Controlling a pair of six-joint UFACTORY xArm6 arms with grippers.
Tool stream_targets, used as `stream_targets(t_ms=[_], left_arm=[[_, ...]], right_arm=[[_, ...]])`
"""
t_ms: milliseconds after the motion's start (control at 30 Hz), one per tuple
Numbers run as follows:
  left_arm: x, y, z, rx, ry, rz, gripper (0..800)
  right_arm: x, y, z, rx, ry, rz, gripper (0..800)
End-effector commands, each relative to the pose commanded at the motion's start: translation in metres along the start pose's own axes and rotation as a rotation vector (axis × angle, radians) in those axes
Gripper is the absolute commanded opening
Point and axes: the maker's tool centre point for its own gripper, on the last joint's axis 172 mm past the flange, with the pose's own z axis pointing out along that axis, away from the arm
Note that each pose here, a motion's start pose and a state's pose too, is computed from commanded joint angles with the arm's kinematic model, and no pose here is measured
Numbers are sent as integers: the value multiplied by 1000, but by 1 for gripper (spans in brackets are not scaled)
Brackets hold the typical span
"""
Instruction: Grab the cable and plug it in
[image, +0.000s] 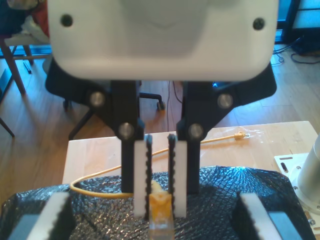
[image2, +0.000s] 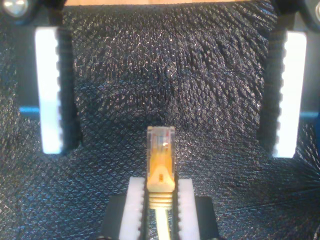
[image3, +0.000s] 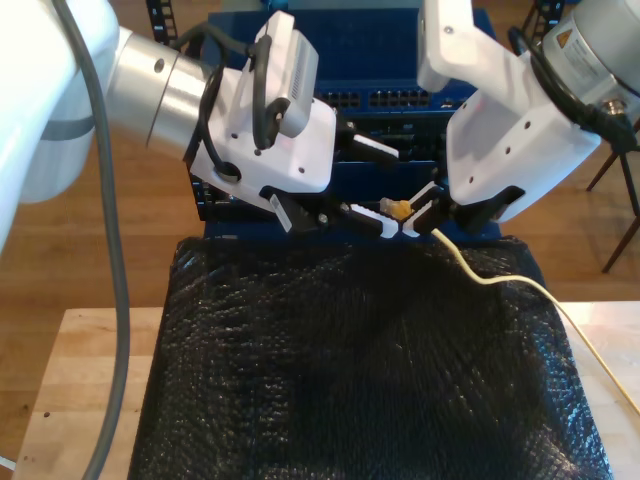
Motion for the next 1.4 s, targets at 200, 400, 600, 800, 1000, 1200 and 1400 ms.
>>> stream_targets(t_ms=[200, 400, 600, 800, 1000, 1200, 1400], left_arm=[[-5, 2, 2, -6, -1, -8, 679], [-6, 3, 3, -7, -1, 9, 647], [-7, 3, 3, -8, -1, 8, 600], [-13, 4, 6, -10, -1, -4, 543], [-13, 4, 6, -10, -1, -6, 521], [-15, 4, 7, -11, 1, -12, 456], [-15, 5, 6, -12, 1, -11, 425]], right_arm=[[0, 1, -2, -4, 1, 1, 2], [-1, 2, -3, -10, 1, 0, 2], [-1, 4, -2, -13, -1, 2, 2], [-1, 5, -5, -19, 0, 0, 2], [-2, 6, -5, -19, -1, 3, 2], [-3, 6, -3, -15, -2, 6, 2], [-3, 6, -3, -15, -2, 6, 2]])
